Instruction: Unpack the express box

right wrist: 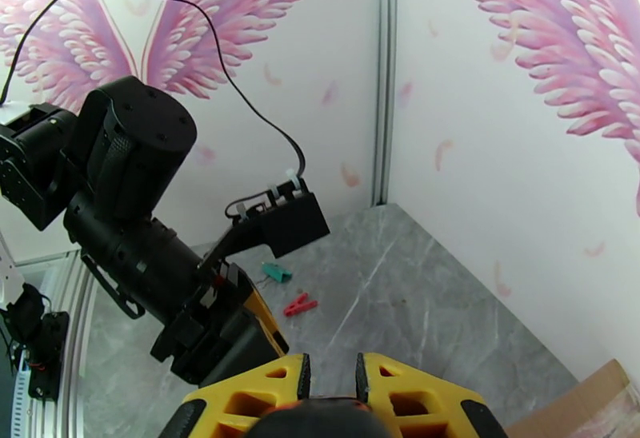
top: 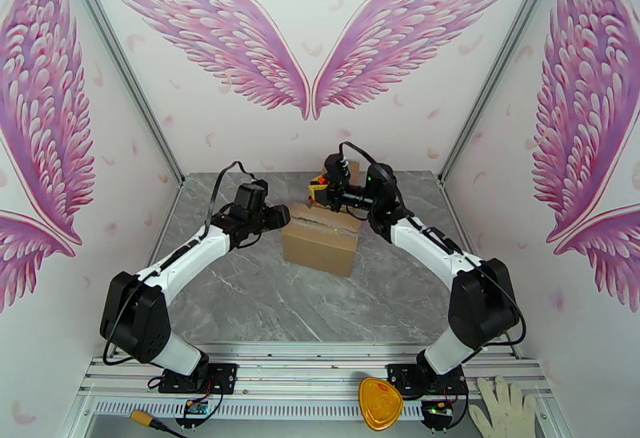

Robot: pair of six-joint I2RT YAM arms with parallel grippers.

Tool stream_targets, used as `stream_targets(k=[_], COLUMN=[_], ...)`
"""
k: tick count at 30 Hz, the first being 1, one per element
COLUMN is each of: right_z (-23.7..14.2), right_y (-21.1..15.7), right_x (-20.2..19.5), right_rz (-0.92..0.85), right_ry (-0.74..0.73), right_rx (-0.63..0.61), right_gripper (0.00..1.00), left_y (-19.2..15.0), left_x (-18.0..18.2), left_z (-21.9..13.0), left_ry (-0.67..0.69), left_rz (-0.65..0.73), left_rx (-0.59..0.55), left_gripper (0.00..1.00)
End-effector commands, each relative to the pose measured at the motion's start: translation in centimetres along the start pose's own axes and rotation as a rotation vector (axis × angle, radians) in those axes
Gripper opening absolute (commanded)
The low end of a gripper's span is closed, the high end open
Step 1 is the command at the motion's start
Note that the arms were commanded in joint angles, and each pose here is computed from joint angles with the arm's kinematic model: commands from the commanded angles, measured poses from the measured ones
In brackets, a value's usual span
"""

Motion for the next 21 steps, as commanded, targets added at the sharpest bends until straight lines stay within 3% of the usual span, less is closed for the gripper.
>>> stream_targets(k=[1,21], right_z=[1.3,5.6], right_y=[1.6,-1.5], right_x=[-0.1,0.0], right_rz=[-0.052,-0.019], right_ry=[0.020,0.100], right_rx=[-0.049,-0.007], right_gripper=[0.05,0.04], left_y=[-0.2,-2.2], left_x=[-0.4,2.5], left_z=[0.4,1.4], left_ry=[-0.080,-0.100], left_rz=[0.016,0.006], left_rx=[0.047,0.192], left_gripper=[0.59,0.59])
Point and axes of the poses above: each hand's point on the last joint's axis, 136 mm out from that joint toward the fingers, its own z axis out along the fingers, its own x axis along the line the jaws close on, y = z × x, the point moved 7 cm from there along -z, back along the fingers, and after that the axes turned 2 degrees about -z, right-handed, at the moved point
